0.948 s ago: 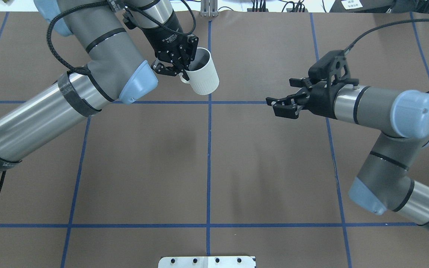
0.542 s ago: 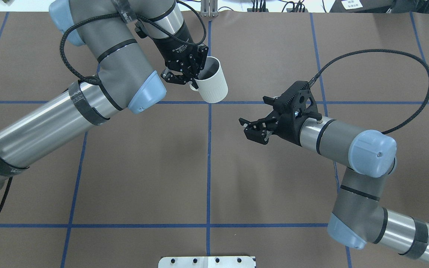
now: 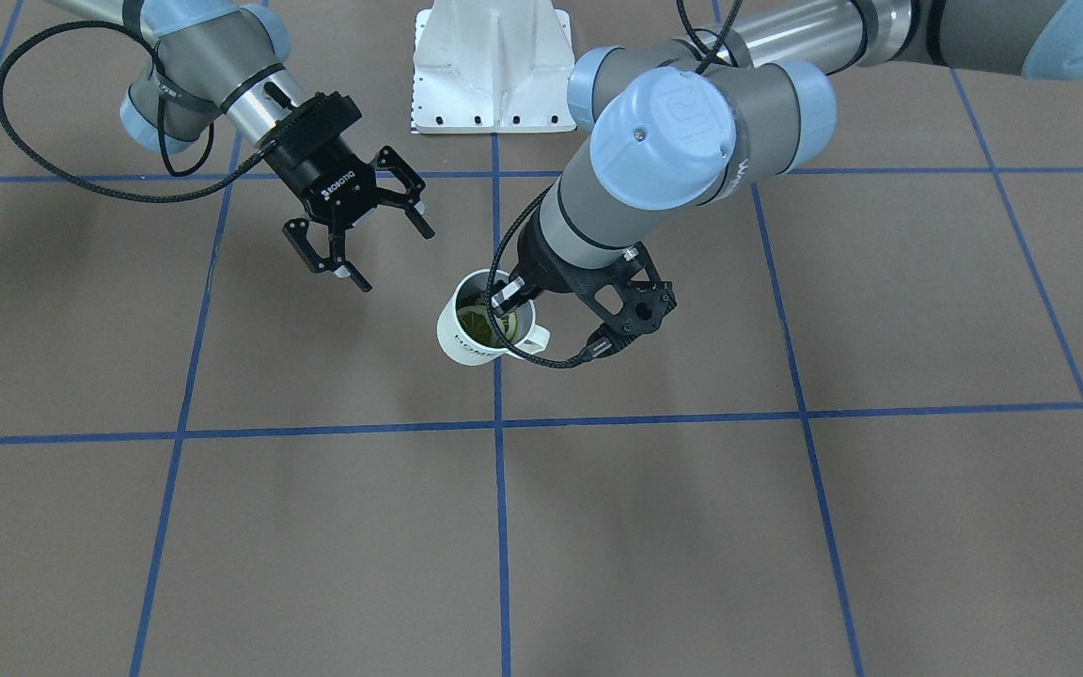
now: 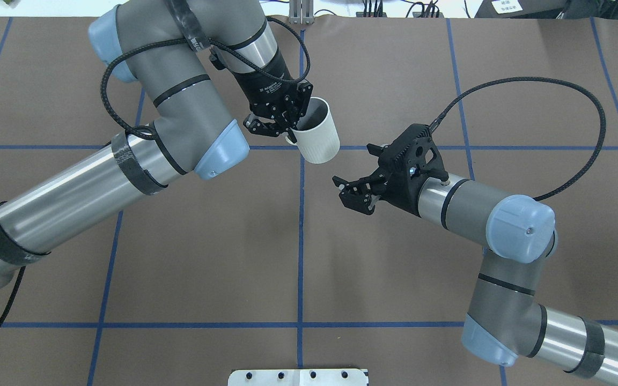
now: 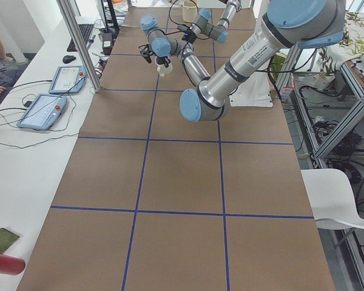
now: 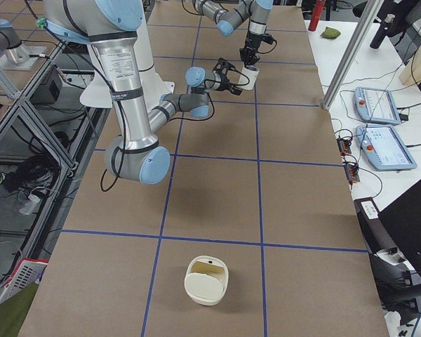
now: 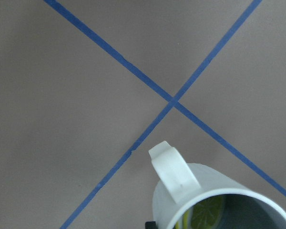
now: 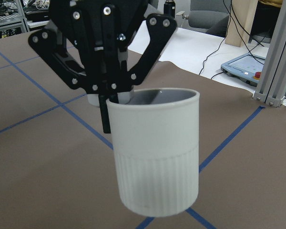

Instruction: Left arm hands cup to right arm to dump lemon

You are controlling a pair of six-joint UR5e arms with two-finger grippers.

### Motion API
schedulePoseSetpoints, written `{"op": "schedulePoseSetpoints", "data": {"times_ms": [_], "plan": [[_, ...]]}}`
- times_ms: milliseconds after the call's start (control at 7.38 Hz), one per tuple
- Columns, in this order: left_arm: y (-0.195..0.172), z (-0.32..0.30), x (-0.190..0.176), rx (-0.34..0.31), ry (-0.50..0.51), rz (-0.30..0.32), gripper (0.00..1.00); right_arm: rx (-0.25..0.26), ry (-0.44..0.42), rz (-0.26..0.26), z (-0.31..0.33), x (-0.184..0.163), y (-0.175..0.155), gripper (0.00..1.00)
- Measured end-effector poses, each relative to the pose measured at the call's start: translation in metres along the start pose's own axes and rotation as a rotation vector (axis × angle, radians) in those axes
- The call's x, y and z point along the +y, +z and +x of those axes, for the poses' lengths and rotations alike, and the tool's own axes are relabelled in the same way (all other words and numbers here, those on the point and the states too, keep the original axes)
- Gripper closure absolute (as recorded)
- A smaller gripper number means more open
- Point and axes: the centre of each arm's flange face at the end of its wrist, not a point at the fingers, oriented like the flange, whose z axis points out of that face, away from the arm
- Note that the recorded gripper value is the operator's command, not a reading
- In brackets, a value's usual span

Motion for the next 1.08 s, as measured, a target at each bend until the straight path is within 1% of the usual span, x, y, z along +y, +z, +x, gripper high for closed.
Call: {"op": "schedulePoseSetpoints", "data": {"times_ms": [542, 1083], "plan": [[0.013, 0.005, 0.027, -0.005, 0.036, -0.031, 1.00, 0.003, -0.002, -0.009, 0.001, 0.004, 0.004, 0.01], [0.014, 0.010, 0.039, 0.000, 0.045, -0.042, 1.00, 0.000, -0.002, -0.013, -0.002, 0.006, 0.006, 0.01]]}}
